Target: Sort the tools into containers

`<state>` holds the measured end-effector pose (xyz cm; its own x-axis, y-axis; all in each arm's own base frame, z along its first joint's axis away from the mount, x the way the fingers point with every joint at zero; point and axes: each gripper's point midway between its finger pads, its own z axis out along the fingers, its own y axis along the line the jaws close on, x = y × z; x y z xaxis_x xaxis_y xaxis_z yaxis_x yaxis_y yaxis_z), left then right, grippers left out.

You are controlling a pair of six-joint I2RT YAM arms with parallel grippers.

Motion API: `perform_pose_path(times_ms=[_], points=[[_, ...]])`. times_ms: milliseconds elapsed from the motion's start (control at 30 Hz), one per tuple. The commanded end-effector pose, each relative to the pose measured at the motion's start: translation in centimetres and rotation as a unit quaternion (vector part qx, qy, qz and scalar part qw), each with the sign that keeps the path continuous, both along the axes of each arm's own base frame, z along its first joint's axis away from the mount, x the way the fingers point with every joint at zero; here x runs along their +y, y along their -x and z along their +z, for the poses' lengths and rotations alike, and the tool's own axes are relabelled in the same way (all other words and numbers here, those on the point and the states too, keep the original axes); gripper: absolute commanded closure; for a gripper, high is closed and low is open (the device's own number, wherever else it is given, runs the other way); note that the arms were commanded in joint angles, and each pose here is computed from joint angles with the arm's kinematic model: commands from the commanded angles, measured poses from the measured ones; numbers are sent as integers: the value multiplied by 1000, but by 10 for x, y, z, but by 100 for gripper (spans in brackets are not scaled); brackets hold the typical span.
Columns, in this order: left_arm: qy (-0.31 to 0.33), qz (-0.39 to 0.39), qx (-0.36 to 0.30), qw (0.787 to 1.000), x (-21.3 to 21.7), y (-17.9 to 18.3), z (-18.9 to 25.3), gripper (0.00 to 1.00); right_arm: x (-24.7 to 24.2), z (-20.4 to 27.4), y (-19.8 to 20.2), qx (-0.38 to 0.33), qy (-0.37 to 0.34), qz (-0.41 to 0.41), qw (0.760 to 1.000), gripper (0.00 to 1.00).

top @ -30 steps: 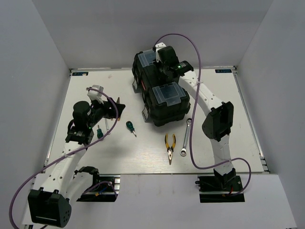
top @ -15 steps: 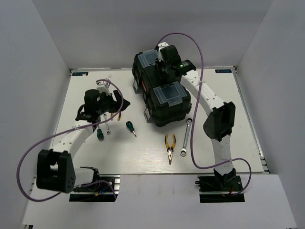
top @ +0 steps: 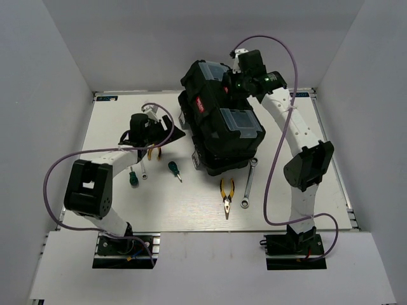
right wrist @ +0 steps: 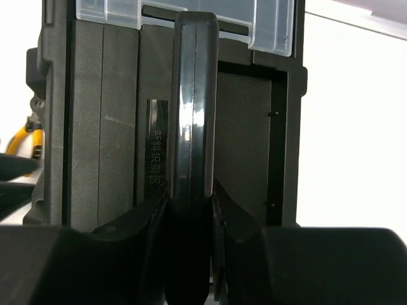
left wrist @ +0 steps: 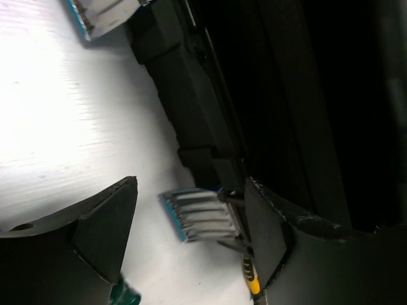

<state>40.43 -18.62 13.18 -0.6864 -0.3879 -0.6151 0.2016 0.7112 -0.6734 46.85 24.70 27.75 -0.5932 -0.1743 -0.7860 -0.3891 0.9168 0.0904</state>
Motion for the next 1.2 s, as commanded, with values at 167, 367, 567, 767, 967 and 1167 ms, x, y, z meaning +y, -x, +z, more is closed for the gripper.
perform_pose_path(times_ms=[167, 367, 567, 767, 967, 1167], points=[[47, -44, -46, 997, -51, -21, 38, 22, -14, 158, 12, -160, -144, 9, 976, 100], [26, -52, -17, 998, -74, -30, 19, 22, -18, 148, 10, -136, -161, 12, 977, 100], [-5, -38, -3, 999, -73, -31, 0, 22, -33, 150, 6, -125, -184, -2, 975, 100], [-16, -35, 11, 999, -69, -25, -14, 22, -55, 153, -1, -105, -229, -15, 968, 100], [-41, -38, 22, 998, -74, -28, -22, 26, -77, 157, -6, -87, -277, -22, 957, 100], [-53, -51, 27, 997, -80, -32, -35, 27, -88, 146, -11, -61, -307, -22, 950, 100]])
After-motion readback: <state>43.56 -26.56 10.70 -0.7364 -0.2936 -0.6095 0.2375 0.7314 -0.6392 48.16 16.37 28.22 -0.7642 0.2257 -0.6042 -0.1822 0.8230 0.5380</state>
